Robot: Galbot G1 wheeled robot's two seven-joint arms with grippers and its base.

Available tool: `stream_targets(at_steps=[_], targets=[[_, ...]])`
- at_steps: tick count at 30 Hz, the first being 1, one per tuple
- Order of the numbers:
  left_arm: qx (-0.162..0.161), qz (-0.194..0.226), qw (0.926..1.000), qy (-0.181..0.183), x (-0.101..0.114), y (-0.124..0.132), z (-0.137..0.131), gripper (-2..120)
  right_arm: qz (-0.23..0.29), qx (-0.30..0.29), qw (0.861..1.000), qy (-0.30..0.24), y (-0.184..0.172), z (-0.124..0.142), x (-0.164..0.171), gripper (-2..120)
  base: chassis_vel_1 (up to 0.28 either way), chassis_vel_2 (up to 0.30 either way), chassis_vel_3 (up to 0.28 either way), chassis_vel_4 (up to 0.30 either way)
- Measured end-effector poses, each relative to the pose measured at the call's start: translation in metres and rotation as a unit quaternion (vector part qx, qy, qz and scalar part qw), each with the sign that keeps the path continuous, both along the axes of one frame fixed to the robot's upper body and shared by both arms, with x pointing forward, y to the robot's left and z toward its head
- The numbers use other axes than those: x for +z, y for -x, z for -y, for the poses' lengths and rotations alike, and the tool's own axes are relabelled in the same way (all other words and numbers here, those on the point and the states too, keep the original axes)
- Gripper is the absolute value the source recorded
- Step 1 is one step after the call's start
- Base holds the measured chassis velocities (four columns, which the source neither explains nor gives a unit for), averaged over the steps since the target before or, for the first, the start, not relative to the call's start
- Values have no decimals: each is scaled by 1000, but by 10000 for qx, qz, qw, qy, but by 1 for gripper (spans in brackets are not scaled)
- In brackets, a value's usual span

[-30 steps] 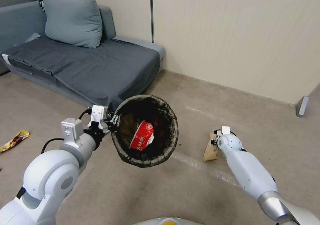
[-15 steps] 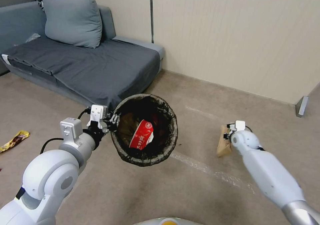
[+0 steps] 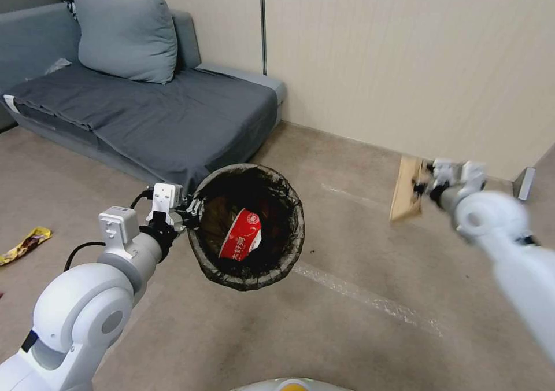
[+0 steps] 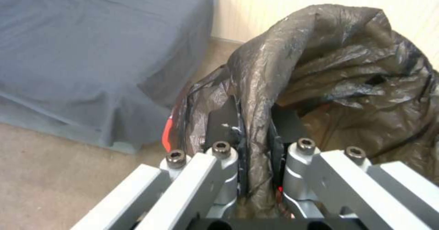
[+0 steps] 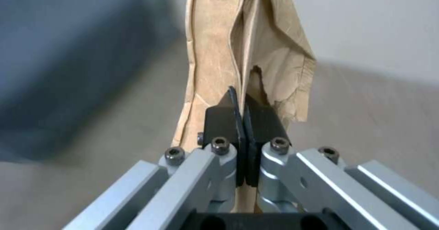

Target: Pick up the trash bin, then pick up the garbage from the floor and place it into the trash bin.

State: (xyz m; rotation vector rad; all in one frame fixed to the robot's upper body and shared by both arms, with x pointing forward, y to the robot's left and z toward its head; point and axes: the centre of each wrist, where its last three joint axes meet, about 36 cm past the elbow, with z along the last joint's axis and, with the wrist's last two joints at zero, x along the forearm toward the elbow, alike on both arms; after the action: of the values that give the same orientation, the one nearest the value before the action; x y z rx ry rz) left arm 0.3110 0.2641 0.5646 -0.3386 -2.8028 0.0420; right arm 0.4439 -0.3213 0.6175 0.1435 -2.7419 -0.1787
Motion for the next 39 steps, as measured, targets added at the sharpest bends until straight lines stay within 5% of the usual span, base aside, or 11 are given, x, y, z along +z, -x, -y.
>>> stream_targets(at_steps=[3,7,13,22,39], targets=[[-9,-8,10000,9,-1,0,0,6,662,714,9950,-208,25,-31,55,0,0,0,0,0],[-25,-6,10000,17,0,-1,1,6,1025,1428,9835,-436,42,-57,88,0,0,0,0,0],[-43,13,10000,35,0,-2,3,6,1087,2241,9665,-617,51,-94,100,0,0,0,0,0],[-12,-25,10000,31,-4,-4,3,6,642,3274,9414,-489,52,-158,85,0,0,0,0,0],[23,-43,10000,30,-6,-5,1,6,-350,3274,9442,-116,41,-192,1,0,0,0,0,0]])
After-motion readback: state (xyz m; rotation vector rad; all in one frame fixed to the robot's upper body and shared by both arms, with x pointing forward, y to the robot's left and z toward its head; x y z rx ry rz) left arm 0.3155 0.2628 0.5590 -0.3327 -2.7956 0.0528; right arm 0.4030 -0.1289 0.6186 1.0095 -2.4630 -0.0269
